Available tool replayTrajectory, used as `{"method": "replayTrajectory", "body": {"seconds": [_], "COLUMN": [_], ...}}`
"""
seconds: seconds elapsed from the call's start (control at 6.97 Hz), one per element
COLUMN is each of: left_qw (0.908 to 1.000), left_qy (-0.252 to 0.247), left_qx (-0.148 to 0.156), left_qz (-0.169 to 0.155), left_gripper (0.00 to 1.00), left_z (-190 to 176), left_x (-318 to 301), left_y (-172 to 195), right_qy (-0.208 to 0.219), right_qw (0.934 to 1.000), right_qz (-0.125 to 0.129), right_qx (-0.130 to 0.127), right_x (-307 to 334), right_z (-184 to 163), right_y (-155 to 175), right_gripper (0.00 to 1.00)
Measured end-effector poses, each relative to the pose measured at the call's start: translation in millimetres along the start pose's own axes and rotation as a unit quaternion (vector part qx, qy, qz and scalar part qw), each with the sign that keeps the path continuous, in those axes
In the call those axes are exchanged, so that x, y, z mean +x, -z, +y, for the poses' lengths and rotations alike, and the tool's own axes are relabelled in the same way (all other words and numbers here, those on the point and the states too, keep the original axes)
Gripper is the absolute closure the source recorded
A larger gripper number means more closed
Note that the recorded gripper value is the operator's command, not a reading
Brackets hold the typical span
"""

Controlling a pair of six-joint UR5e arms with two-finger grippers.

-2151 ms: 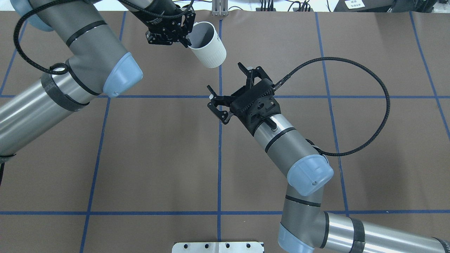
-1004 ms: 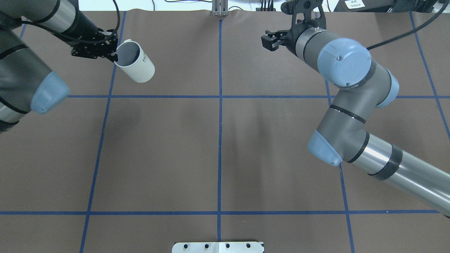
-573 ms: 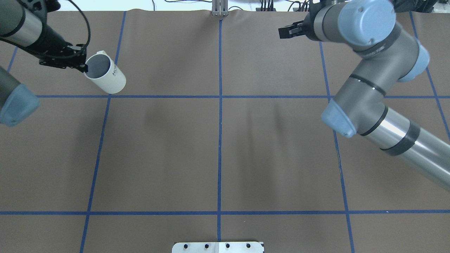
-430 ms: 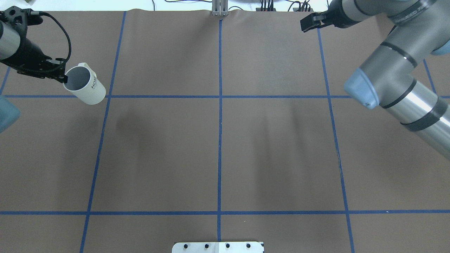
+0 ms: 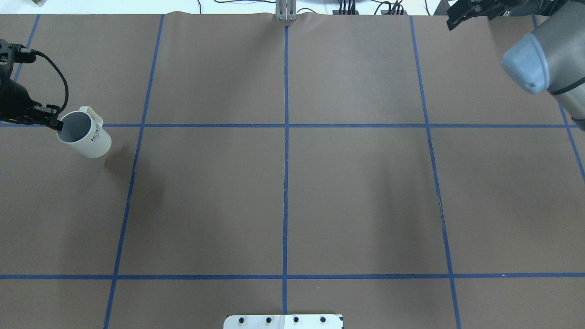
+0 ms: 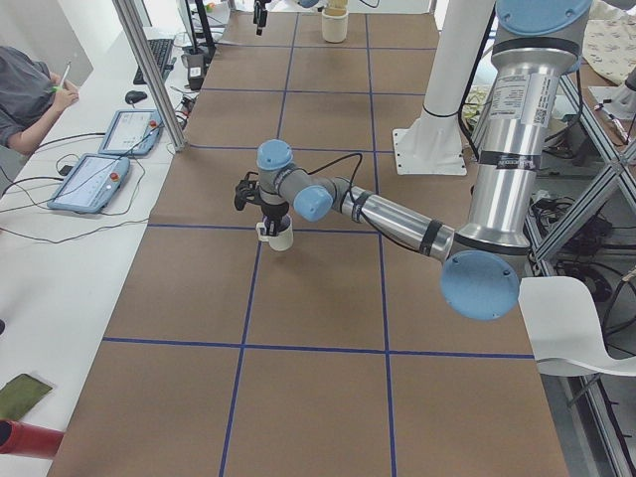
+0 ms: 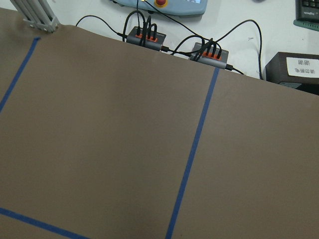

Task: Left arm hands cup to right arm to dump lemon

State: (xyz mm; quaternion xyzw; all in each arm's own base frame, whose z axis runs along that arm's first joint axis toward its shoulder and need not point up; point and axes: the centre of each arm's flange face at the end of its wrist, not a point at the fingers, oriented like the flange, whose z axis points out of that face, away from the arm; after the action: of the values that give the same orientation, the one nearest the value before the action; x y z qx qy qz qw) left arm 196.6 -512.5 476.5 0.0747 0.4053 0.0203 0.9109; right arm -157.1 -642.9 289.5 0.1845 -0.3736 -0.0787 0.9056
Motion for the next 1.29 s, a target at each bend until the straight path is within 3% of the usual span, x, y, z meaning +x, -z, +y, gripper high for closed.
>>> {"method": "replayTrajectory", "body": {"seconds": [0.14, 0.29, 0.43, 0.86, 1.0, 1.29], "left_qw": [1.0000, 0.9999, 0.9998, 0.9999, 0.9999, 0.9984], "left_qy": [-0.004, -0.007, -0.010, -0.012, -0.008, -0.040], "left_qx": [-0.004, -0.008, -0.012, -0.006, 0.006, 0.013], "left_qz": [-0.004, -0.007, -0.009, -0.006, -0.007, -0.039], "left_gripper": [1.00, 0.75, 0.01, 0.00, 0.00, 0.00], "left_z": [8, 12, 14, 12, 5, -13], "left_x": [-11, -19, -23, -27, -36, -93], "left_y": [-6, -11, -15, -12, 1, 44], "right_qy": [-0.005, -0.016, -0.028, -0.051, -0.050, -0.048], "right_qw": [0.9998, 0.9995, 0.9990, 0.9978, 0.9978, 0.9968], "right_qz": [-0.007, -0.013, -0.020, -0.016, -0.012, -0.005], "right_qx": [-0.017, -0.024, -0.028, -0.039, -0.041, -0.063], "right_x": [32, 58, 77, 115, 129, 153], "right_z": [2, 7, 13, 40, 45, 65], "right_y": [14, 24, 30, 23, 23, 17], "right_gripper": [0.00, 0.00, 0.00, 0.00, 0.00, 0.00]}}
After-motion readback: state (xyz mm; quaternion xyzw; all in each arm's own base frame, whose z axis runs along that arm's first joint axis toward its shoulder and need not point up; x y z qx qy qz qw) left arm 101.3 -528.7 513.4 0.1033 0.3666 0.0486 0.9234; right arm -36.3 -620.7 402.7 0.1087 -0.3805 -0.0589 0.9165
